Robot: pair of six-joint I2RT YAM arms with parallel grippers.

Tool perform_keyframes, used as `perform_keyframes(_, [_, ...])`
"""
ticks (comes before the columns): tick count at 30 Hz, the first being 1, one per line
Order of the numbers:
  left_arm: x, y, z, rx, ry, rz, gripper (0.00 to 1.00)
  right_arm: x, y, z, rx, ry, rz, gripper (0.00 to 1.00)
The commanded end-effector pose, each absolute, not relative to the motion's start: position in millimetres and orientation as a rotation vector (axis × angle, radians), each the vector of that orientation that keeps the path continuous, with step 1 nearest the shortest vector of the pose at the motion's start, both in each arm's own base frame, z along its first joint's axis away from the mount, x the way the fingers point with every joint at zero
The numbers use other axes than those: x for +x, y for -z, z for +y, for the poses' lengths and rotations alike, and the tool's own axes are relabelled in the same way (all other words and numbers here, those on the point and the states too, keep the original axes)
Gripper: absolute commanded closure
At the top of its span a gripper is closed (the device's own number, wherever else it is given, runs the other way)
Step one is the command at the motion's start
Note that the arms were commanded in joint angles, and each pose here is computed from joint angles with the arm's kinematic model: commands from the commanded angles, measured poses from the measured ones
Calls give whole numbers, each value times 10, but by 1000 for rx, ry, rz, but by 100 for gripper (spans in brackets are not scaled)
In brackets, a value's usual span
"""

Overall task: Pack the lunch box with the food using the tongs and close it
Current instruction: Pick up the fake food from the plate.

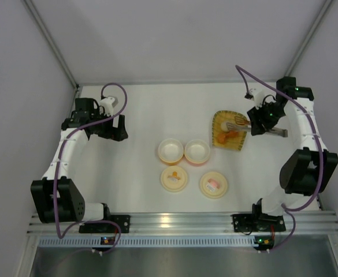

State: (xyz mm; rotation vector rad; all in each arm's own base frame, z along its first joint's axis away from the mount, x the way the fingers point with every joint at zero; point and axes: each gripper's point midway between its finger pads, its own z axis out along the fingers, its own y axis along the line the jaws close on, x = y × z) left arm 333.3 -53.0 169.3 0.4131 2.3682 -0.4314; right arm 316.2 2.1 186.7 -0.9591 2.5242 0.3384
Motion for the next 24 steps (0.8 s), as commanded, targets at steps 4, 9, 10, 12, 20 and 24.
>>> perform_keyframes(4, [3371,-1905,-552,416,431,2307,2,3551,-1861,28,-909,-260,2470,51])
perform_keyframes(9, [3393,-1881,-551,415,433,2315,2,3657,-1747,70,-893,-270,2481,52])
perform_keyframes(10, [3396,-1885,-549,413,432,2314,2,3692,-1736,80,-891,-267,2474,52])
perform_keyframes(12, [3406,-1879,-545,413,433,2315,2,3726,-1704,99,-885,-275,2477,52])
perform_keyframes(20, [3406,-1837,-531,414,422,2327,2,3797,-1591,202,-898,-289,2483,52])
perform_keyframes(24, [3389,-1809,-529,414,423,2336,2,3813,-1506,197,-894,-292,2502,52])
